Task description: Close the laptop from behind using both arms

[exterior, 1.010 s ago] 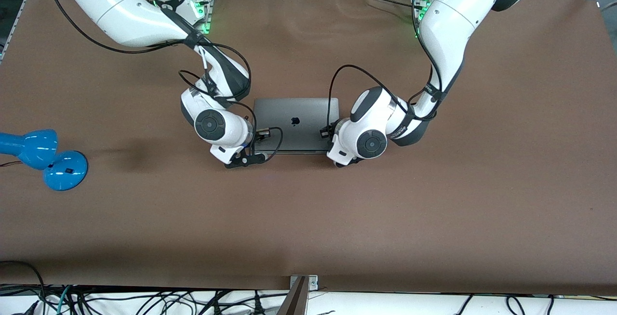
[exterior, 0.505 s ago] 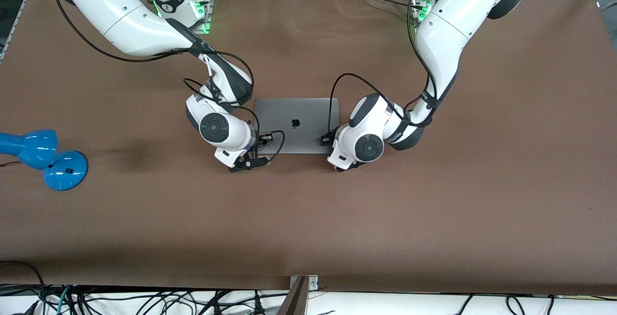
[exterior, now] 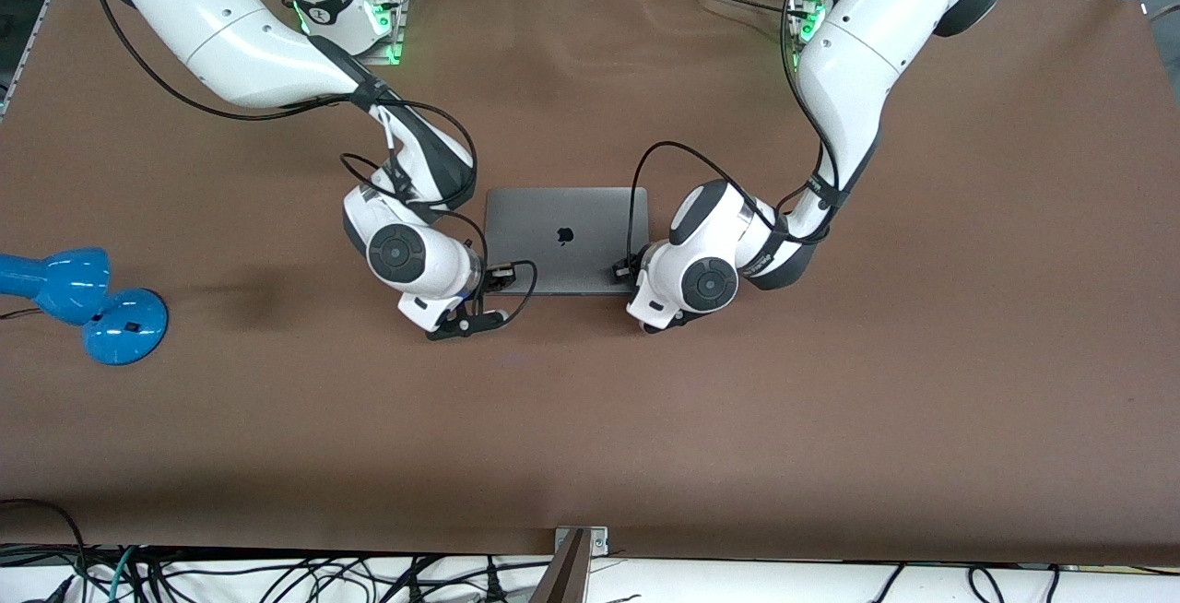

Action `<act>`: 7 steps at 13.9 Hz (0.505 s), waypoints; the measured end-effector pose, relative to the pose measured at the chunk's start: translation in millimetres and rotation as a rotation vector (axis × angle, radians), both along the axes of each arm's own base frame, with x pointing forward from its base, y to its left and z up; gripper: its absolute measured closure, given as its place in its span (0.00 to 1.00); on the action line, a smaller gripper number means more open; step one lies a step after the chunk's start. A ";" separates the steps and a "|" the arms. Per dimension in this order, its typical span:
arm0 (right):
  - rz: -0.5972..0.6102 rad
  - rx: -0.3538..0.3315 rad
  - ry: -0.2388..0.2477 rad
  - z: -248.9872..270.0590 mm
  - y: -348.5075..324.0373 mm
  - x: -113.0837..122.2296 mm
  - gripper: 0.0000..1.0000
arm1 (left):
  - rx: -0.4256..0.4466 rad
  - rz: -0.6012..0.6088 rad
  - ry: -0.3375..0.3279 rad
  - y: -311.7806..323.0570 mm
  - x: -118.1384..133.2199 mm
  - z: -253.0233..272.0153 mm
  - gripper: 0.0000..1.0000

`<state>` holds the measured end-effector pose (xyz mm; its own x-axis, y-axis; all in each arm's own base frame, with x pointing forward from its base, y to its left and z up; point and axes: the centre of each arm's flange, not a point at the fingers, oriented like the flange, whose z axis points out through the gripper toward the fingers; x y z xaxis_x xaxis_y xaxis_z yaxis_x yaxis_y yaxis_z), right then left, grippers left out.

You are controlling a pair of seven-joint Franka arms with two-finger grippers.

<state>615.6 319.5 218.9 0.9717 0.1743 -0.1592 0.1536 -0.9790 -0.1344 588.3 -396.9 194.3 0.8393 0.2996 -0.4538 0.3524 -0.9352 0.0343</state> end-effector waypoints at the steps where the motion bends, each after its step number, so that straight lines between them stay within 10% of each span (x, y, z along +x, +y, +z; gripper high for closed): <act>1: -0.003 -0.021 0.013 9.2 -7.0 2.9 0.55 | 0.029 -0.023 -0.002 5.3 1.4 12.4 0.56; 7: -0.059 -0.133 0.034 82.9 -71.4 17.8 0.00 | 0.151 -0.198 -0.029 89.1 10.8 179.4 0.00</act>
<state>633.4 248.1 301.7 0.9734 0.0917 -0.2100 0.0924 -0.9957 -0.0067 599.1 -307.8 373.7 0.9002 0.1904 -0.3916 0.1625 -0.9813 -0.1034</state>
